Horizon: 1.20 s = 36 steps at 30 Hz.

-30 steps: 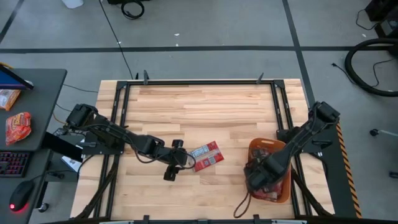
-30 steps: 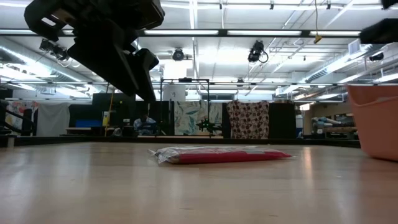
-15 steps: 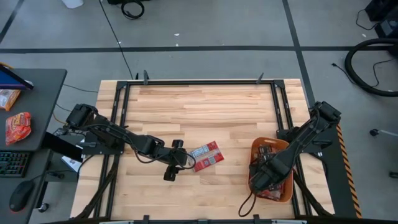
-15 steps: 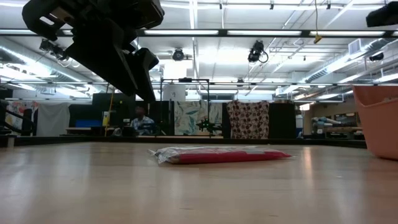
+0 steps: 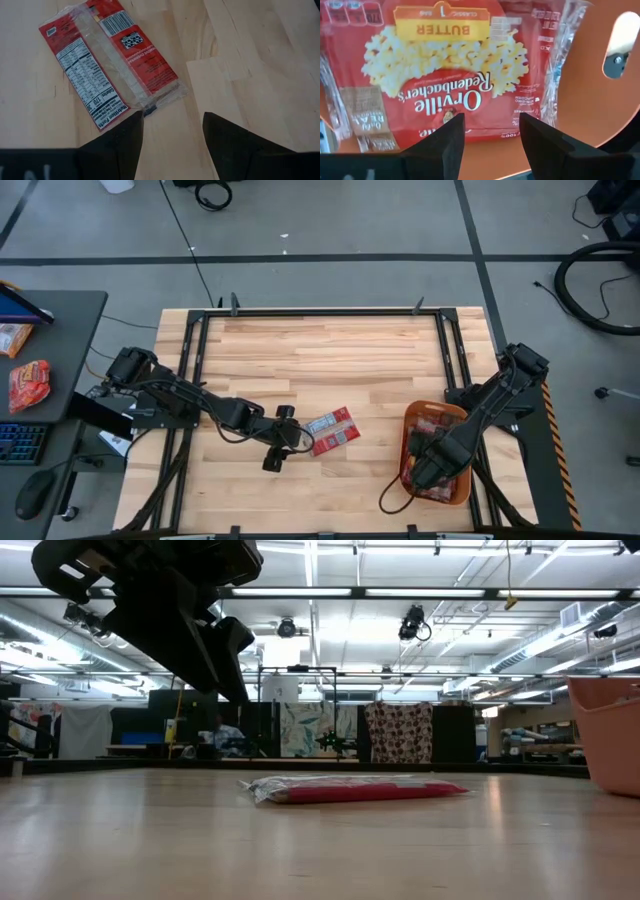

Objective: Sort popcorn bags into baskets
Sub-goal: Put the red popcorn into the orange bin

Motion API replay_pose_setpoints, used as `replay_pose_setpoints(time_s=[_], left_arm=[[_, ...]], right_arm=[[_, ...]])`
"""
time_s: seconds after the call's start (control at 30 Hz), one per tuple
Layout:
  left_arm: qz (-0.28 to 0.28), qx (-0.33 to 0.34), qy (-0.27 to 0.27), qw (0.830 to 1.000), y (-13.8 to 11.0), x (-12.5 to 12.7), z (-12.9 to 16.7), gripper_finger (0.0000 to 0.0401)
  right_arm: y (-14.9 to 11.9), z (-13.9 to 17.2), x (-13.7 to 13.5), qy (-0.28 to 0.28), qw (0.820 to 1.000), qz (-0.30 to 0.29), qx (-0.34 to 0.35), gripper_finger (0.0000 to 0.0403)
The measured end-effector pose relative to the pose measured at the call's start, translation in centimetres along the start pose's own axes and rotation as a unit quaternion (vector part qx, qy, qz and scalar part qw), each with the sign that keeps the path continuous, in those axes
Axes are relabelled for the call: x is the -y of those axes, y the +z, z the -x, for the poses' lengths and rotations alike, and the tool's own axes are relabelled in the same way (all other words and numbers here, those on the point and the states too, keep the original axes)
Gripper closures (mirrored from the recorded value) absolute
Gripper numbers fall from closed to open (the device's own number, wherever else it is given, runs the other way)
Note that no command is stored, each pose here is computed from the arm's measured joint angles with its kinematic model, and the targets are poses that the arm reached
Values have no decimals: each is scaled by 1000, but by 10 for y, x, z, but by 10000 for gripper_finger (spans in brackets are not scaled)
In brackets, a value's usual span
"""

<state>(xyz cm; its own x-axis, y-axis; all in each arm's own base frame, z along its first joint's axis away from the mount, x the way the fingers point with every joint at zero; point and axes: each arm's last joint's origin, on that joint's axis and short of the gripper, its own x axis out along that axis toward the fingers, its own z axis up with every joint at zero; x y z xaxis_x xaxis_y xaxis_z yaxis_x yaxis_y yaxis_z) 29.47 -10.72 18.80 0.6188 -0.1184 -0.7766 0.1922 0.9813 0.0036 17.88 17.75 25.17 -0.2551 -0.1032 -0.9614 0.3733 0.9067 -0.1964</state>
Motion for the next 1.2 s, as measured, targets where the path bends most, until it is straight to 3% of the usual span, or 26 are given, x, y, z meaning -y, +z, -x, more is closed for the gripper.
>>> replay_pose_setpoints(time_s=[0.33,0.43,0.53,0.73,0.97,1.2], left_arm=[[7,7,0,1000,1,1,-5,193],[-31,13,12,999,0,5,-17,193],[-101,-4,56,993,-7,8,-30,193],[-217,-48,132,966,-17,11,-41,193],[-276,-79,165,944,-26,13,-54,193],[-294,-100,193,931,-32,12,-65,194]], right_arm=[[3,1,8,-41,999,-10,21,211],[13,1,7,-42,996,17,75,211],[22,2,7,-42,991,35,120,211],[32,3,9,-37,991,25,126,211],[34,16,6,-4,990,22,137,211],[37,44,-2,33,973,30,225,211]])
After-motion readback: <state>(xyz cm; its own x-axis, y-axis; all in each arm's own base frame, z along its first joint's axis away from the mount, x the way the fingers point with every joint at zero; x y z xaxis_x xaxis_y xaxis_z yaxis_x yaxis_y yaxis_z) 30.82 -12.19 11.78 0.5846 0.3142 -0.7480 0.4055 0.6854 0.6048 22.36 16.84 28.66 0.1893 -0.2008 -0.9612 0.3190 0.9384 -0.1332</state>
